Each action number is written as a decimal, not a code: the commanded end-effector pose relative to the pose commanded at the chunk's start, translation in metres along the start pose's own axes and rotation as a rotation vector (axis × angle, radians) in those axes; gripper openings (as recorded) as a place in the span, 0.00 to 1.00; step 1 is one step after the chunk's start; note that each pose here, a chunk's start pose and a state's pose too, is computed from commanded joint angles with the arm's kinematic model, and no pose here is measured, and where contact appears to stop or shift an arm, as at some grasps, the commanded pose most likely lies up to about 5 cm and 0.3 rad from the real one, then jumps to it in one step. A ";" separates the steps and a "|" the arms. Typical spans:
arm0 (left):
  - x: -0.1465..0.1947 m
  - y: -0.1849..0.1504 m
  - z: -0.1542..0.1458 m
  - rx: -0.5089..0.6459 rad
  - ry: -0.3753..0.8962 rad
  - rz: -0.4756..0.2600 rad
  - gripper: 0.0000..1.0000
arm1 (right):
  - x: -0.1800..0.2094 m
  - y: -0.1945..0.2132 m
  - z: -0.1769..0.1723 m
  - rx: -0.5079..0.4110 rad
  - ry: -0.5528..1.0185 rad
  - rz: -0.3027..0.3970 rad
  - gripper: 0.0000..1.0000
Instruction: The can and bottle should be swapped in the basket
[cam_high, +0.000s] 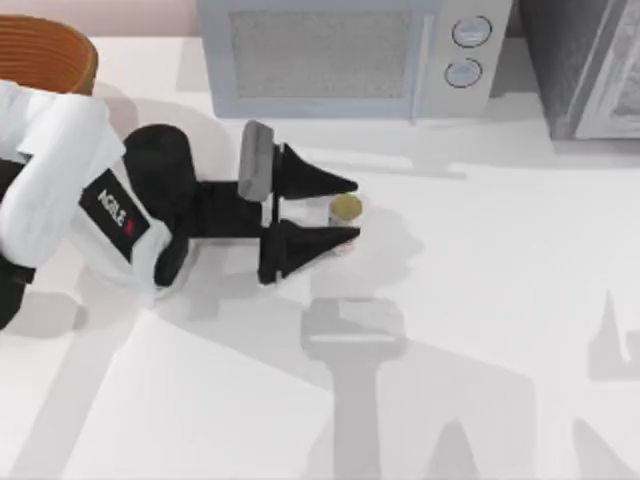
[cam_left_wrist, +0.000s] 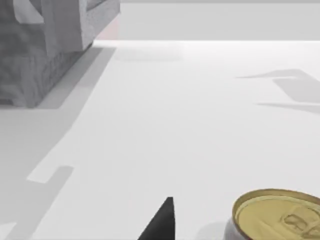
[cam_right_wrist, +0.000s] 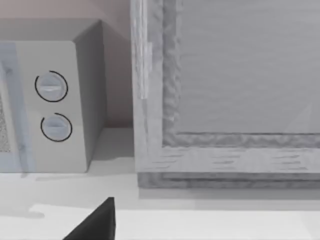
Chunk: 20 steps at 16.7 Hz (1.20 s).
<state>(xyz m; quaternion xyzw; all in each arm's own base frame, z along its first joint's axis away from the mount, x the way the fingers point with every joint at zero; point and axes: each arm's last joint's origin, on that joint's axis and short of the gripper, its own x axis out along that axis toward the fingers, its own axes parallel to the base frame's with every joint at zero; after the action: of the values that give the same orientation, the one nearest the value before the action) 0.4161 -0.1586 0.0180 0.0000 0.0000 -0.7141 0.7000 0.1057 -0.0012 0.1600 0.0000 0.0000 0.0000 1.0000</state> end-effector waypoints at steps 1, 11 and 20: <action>0.000 0.000 0.000 0.000 0.000 0.000 0.98 | 0.000 0.000 0.000 0.000 0.000 0.000 1.00; -0.002 0.001 0.000 0.000 0.000 0.004 1.00 | 0.000 0.000 0.000 0.000 0.000 0.000 1.00; -0.020 -0.051 0.077 -0.128 0.090 0.327 1.00 | 0.000 0.000 0.000 0.000 0.000 0.000 1.00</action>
<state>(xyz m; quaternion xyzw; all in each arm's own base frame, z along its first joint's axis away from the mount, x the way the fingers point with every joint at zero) 0.3652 -0.1380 0.0953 -0.0126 0.0769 -0.5888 0.8045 0.1057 -0.0012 0.1600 0.0000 0.0000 0.0000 1.0000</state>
